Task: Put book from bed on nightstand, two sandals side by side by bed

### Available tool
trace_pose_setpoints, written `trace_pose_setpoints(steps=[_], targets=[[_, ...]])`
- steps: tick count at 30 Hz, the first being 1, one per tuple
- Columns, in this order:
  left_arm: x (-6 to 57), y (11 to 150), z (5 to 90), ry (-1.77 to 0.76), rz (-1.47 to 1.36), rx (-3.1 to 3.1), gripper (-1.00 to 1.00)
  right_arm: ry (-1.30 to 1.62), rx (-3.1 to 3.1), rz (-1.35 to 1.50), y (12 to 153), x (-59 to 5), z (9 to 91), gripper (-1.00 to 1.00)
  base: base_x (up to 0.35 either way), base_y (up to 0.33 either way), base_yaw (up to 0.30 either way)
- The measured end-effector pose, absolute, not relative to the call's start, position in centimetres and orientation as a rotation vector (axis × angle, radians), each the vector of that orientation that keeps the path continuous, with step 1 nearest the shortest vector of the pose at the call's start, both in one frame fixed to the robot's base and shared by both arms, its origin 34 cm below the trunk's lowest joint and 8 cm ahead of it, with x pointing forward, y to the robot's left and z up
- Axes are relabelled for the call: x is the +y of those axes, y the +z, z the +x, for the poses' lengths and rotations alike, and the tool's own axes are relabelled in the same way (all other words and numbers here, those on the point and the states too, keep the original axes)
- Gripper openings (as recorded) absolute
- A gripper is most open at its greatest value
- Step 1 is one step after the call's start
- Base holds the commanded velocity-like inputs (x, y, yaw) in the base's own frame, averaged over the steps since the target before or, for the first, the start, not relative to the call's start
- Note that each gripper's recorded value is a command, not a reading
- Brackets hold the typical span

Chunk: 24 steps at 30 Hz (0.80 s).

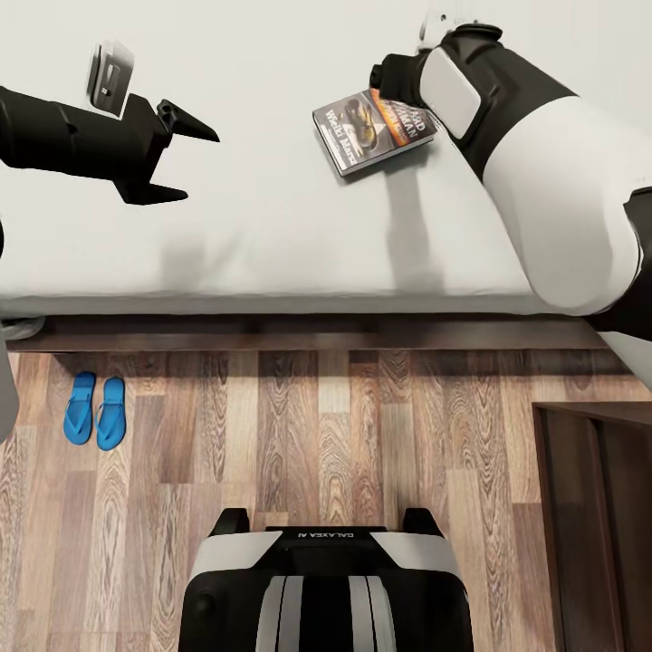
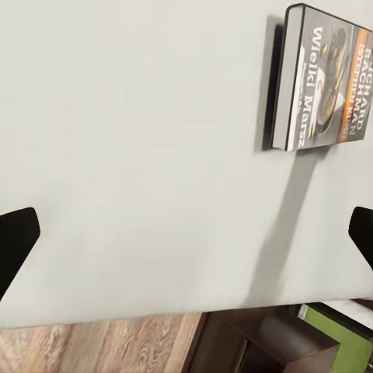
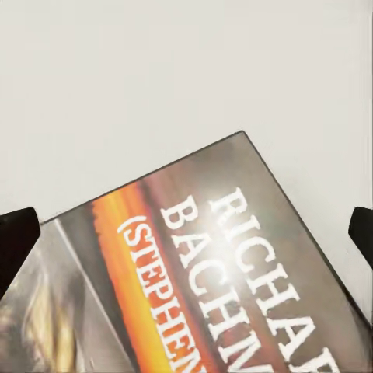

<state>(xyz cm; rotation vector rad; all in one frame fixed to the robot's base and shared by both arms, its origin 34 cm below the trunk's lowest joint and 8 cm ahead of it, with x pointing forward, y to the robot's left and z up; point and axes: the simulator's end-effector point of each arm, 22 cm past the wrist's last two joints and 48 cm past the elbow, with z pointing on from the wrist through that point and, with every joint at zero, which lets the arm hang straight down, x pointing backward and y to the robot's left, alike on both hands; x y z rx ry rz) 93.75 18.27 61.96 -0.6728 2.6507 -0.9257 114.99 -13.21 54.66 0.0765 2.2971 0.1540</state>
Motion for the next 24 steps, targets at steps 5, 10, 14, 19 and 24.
trace_pose_setpoints(steps=[5, 10, 14, 19, 24], targets=[[18.3, 62.0, 93.7, -0.925, -0.672, 2.651, 1.00, 0.167, 2.237, 0.077, 57.8, -13.0, 116.5, 1.00, 0.037, 0.033, 0.000], [18.3, 61.9, 93.7, -0.922, -0.669, 2.653, 1.00, 0.183, 2.223, 0.070, 59.9, -12.8, 117.1, 1.00, 0.160, 0.136, 0.000], [18.3, 61.9, 93.7, -0.921, -0.666, 2.655, 1.00, 0.191, 2.226, 0.067, 59.9, -12.6, 116.7, 1.00, 0.214, 0.183, 0.000], [18.2, 61.9, 93.7, -0.922, -0.666, 2.655, 1.00, 0.200, 2.244, 0.067, 58.7, -12.5, 115.9, 1.00, 0.227, 0.194, 0.000], [18.2, 61.9, 93.6, -0.921, -0.664, 2.657, 1.00, 0.203, 2.274, 0.066, 56.7, -12.4, 114.7, 1.00, 0.233, 0.199, 0.000]])
